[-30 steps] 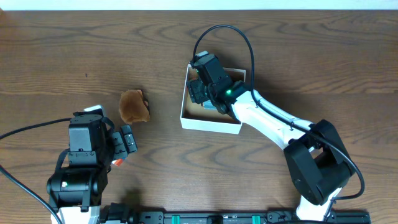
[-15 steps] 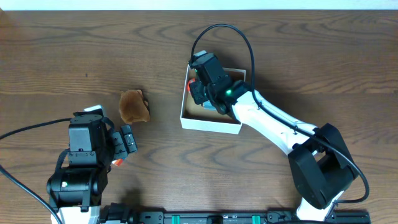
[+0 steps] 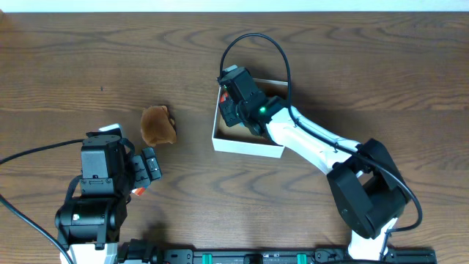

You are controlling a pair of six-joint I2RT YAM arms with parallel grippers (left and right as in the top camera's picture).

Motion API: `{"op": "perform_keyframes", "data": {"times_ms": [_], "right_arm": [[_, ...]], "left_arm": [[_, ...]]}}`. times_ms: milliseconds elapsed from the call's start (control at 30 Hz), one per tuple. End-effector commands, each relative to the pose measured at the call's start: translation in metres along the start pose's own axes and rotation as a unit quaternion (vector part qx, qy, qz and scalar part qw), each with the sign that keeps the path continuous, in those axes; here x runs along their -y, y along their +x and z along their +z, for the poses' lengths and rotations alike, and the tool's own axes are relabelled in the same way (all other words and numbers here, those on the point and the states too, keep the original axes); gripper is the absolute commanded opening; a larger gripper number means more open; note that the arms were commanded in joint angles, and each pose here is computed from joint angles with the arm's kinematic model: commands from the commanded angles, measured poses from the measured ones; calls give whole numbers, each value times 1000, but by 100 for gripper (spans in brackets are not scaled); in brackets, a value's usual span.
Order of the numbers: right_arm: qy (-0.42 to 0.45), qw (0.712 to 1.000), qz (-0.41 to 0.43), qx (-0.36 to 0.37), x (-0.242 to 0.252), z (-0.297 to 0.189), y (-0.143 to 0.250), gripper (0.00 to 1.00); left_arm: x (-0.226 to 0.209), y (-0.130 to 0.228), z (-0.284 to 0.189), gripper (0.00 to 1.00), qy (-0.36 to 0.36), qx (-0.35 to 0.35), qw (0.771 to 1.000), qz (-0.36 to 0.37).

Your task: Pack container

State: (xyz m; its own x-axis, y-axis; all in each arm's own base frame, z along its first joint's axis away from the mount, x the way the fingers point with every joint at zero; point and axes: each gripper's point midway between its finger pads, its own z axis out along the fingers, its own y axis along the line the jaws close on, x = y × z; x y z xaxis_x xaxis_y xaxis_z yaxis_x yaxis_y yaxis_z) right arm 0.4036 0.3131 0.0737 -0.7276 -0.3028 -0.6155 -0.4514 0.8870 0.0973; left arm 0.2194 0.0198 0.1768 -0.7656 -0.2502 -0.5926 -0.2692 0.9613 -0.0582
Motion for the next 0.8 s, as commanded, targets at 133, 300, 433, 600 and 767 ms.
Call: {"op": "perform_keyframes", "data": {"times_ms": [133,300,433,600,767], "right_arm": [[6,1000,-8,9,2,5,-7,1],[2,999,-23,39,-2,-26,-36,6],[9,997,-31,66,0,-66,-59,11],[92,989,53,107,39,-124,-77,1],[155,966,189,81,93,-168,-51,1]], "left_arm": [[-2,-7,-5,98,-5,11,1000,-10],[-2,-6,-5,98,-5,10,1000,-10],[-2,-7,-5,98,-5,10,1000,-10],[0,-7,-5,98,1,10,1000,-3],[28,-12,4,98,72,-1,996,47]]}}
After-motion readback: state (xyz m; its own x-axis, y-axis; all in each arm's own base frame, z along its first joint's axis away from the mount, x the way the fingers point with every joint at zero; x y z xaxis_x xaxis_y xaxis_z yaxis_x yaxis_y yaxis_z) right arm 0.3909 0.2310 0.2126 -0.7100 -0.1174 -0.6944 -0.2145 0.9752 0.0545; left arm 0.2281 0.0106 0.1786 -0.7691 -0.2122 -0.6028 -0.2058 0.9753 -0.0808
